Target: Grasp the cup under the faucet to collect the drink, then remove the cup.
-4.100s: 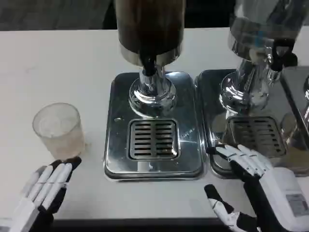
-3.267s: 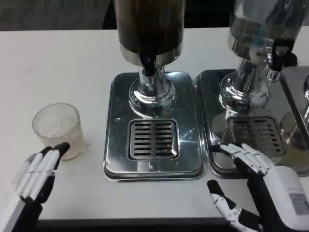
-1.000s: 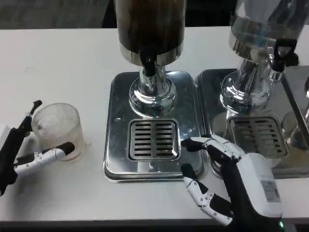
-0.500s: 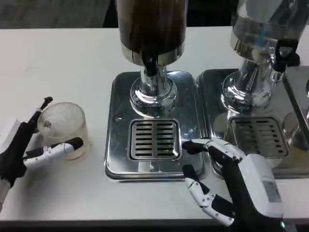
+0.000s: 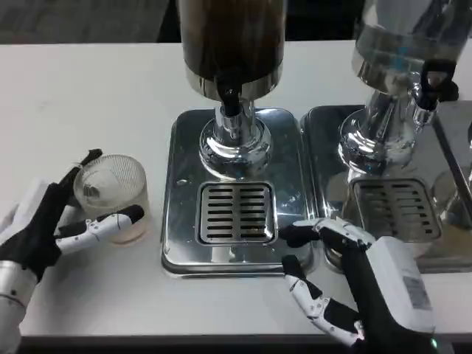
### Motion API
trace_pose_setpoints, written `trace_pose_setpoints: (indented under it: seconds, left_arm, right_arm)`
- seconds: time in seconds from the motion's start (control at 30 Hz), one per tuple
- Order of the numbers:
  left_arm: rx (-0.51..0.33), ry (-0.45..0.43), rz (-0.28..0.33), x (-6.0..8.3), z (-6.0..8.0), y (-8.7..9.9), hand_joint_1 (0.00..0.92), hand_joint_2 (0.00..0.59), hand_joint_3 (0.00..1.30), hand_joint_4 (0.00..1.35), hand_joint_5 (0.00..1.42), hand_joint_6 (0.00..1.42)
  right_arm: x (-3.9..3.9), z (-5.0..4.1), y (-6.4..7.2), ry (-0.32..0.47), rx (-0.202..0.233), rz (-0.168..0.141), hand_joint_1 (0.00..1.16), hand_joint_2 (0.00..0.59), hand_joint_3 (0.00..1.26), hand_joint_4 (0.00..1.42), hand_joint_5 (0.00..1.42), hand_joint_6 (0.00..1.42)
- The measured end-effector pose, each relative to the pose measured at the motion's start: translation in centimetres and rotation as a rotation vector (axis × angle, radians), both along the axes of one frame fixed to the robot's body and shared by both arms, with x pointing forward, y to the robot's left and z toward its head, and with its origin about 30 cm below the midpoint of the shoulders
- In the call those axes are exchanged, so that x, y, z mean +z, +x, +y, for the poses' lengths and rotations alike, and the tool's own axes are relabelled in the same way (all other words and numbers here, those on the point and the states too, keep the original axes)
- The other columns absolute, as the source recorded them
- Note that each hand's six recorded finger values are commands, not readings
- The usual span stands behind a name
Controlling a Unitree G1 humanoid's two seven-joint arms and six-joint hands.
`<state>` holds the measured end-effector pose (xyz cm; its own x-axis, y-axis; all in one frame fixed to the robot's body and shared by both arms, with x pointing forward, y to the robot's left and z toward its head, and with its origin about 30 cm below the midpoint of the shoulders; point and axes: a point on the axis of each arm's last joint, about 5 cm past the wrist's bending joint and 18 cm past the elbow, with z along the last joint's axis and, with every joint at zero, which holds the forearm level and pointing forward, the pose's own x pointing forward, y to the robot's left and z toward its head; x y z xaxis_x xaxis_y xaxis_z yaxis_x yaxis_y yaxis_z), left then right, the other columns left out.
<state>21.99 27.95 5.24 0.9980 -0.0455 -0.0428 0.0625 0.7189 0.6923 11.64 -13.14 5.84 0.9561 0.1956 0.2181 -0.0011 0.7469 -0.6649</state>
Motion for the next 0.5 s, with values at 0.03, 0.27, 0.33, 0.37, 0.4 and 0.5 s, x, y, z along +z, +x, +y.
trace_pose_setpoints:
  seconds: [0.03, 0.27, 0.33, 0.37, 0.4, 0.5]
  left_arm:
    - [0.007, -0.026, -0.002, -0.1, -0.3, 0.1, 0.481, 0.079, 0.23, 0.22, 0.48, 0.62]
    - [0.033, -0.092, -0.014, -0.5, -1.2, 0.2, 0.618, 0.04, 0.48, 0.52, 0.85, 1.15]
    - [0.047, -0.1, -0.029, -0.7, -1.5, 0.2, 0.715, 0.002, 0.55, 0.63, 0.93, 1.26]
    - [0.059, -0.103, -0.041, -0.7, -1.6, 0.1, 0.745, 0.0, 0.59, 0.68, 0.97, 1.31]
    - [0.061, -0.105, -0.045, -0.8, -1.7, 0.1, 0.757, 0.0, 0.62, 0.71, 0.98, 1.33]
    - [0.07, -0.107, -0.062, -0.9, -1.9, 0.0, 0.779, 0.0, 0.67, 0.77, 1.02, 1.36]
  right_arm:
    - [0.05, 0.0, 0.0, 0.0, 0.001, 0.0, 0.73, 0.424, 0.57, 0.55, 0.36, 0.31]
    - [0.07, 0.05, 0.0, -0.001, -0.001, 0.008, 0.75, 0.413, 0.59, 0.57, 0.37, 0.31]
    - [0.08, 0.16, 0.0, 0.004, 0.0, 0.008, 0.75, 0.41, 0.59, 0.57, 0.37, 0.31]
    - [0.08, 0.19, 0.0, 0.007, -0.001, 0.009, 0.75, 0.409, 0.59, 0.57, 0.37, 0.31]
    - [0.09, 0.2, 0.0, 0.009, -0.002, 0.009, 0.75, 0.409, 0.59, 0.57, 0.37, 0.31]
    - [0.1, 0.25, 0.1, 0.018, -0.003, 0.011, 0.75, 0.409, 0.59, 0.57, 0.37, 0.31]
